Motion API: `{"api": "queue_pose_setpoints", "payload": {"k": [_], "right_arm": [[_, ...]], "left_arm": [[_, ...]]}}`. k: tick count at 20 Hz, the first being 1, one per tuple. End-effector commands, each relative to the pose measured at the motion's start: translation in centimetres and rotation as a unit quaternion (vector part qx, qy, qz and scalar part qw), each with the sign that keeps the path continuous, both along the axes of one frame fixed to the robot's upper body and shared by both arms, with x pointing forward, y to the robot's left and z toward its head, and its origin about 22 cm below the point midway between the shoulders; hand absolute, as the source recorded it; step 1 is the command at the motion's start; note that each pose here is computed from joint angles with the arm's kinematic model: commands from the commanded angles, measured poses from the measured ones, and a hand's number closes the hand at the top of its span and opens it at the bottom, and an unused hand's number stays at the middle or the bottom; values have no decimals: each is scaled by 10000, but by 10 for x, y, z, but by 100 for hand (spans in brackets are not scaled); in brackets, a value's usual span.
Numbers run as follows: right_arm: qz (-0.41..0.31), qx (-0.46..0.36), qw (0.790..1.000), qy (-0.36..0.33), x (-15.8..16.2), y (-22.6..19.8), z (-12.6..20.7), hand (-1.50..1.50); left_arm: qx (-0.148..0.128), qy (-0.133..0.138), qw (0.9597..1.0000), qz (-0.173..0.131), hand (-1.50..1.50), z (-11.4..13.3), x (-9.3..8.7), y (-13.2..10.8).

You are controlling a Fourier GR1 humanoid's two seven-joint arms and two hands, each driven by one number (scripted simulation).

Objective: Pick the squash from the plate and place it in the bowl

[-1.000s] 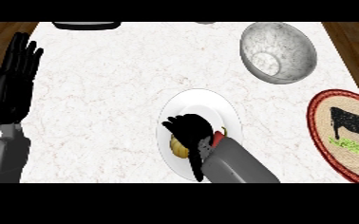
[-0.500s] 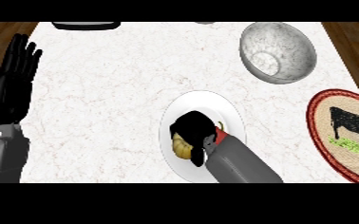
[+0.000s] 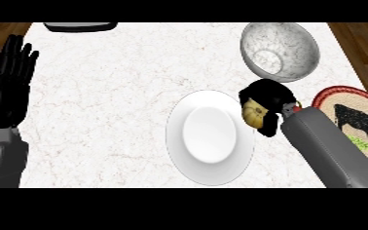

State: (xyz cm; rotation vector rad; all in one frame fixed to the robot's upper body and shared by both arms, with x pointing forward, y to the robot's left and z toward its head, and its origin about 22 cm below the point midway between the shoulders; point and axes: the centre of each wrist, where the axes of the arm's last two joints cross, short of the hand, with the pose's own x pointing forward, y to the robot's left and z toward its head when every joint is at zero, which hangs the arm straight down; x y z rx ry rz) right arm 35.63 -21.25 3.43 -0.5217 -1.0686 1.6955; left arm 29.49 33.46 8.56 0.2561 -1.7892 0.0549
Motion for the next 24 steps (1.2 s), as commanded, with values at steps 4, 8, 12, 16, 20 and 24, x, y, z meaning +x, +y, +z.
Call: {"api": "queue_pose_setpoints", "payload": {"k": [4, 8, 12, 16, 20, 24], "right_arm": [[-845, -227, 9916, -950, 12, -170, 91, 150], [-1052, -60, 9847, -1391, -1, -231, 124, 150], [-1166, 301, 9688, -2165, -15, -275, 165, 150], [-892, 815, 9648, -2337, -33, -307, 176, 150], [-585, 1499, 9443, -2869, -41, -324, 212, 150], [-264, 2244, 9287, -2941, -54, -342, 221, 150]], "left_arm": [[-45, -101, 9999, 52, 0, 1, -3, 3], [-1, -220, 9997, -54, 0, 9, 0, -1], [-64, -196, 9996, -175, 0, 3, 1, -8], [-60, -269, 9993, -258, 0, 10, 4, -13], [23, -225, 9992, -322, 0, 10, 6, -15], [-40, -224, 9988, -445, 0, 10, 7, -20]]}}
